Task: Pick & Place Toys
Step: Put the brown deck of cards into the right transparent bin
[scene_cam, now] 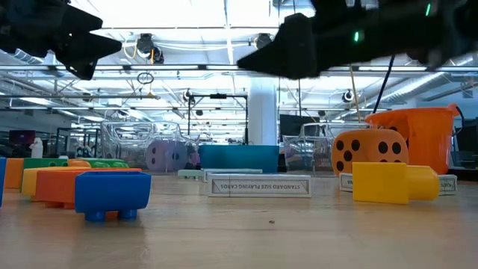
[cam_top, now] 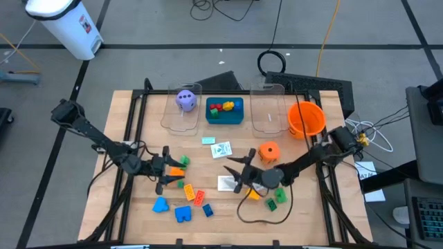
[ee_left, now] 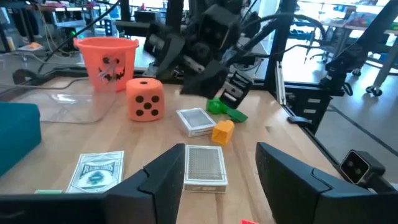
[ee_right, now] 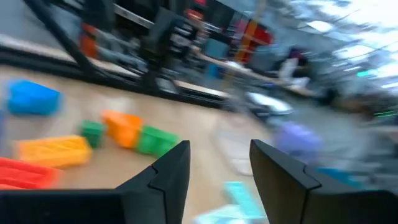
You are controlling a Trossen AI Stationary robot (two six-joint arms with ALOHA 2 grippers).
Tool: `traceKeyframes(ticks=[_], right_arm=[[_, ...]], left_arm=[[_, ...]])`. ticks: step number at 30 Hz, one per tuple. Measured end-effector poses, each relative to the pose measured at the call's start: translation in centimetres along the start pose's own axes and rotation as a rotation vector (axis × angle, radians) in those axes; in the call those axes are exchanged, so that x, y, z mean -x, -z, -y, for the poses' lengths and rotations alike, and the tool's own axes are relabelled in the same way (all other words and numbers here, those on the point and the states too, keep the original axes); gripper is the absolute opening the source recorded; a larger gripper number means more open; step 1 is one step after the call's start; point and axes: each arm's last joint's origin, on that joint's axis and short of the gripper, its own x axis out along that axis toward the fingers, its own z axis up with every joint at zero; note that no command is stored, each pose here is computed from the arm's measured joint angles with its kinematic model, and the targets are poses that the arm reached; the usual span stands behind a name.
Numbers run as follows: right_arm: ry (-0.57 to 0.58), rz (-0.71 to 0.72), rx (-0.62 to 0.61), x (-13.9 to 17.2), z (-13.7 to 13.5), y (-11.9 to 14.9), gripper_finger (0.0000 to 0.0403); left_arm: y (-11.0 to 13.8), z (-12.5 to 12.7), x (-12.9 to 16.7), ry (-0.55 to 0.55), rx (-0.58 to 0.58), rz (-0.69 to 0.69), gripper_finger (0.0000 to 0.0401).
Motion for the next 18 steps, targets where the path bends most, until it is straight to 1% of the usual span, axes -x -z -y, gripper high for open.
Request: traceKeyframes(ticks=[3, 5, 7, 11, 15, 16, 18], right_arm=[[0.099, -0.078, 0.116, 0.4, -0.5, -2.5, 0.0146], [0.149, -0.142, 0.16, 0.9, -0.5, -4.1, 0.0138], [0.147, -0.171, 0.12, 1.3, -0.1, -5.8, 0.0131], [0.136, -0.208, -0.038, 2.5, 1.6, -8.5, 0.0119], [0.132, -0.224, -0.146, 3.5, 3.3, -9.5, 0.0109], [0.109, -0.221, -0.168, 3.6, 3.5, -9.6, 0.0106], [0.026, -0.22, -0.192, 3.7, 3.4, -9.5, 0.0102]], left_arm=[[-0.2, 0.0, 0.0, -0.002, -0.042, 0.016, 0.0209], [-0.4, -0.1, -0.1, -0.006, -0.062, 0.039, 0.0208], [-0.6, -0.3, -0.1, -0.014, -0.074, 0.056, 0.0204], [-0.8, -0.6, -0.3, -0.038, -0.075, 0.068, 0.0195], [-0.8, -1.2, -0.6, -0.075, -0.076, 0.065, 0.0187], [-0.9, -1.4, -0.6, -0.086, -0.077, 0.063, 0.0185], [-0.8, -1.8, -0.8, -0.109, -0.082, 0.051, 0.0182]])
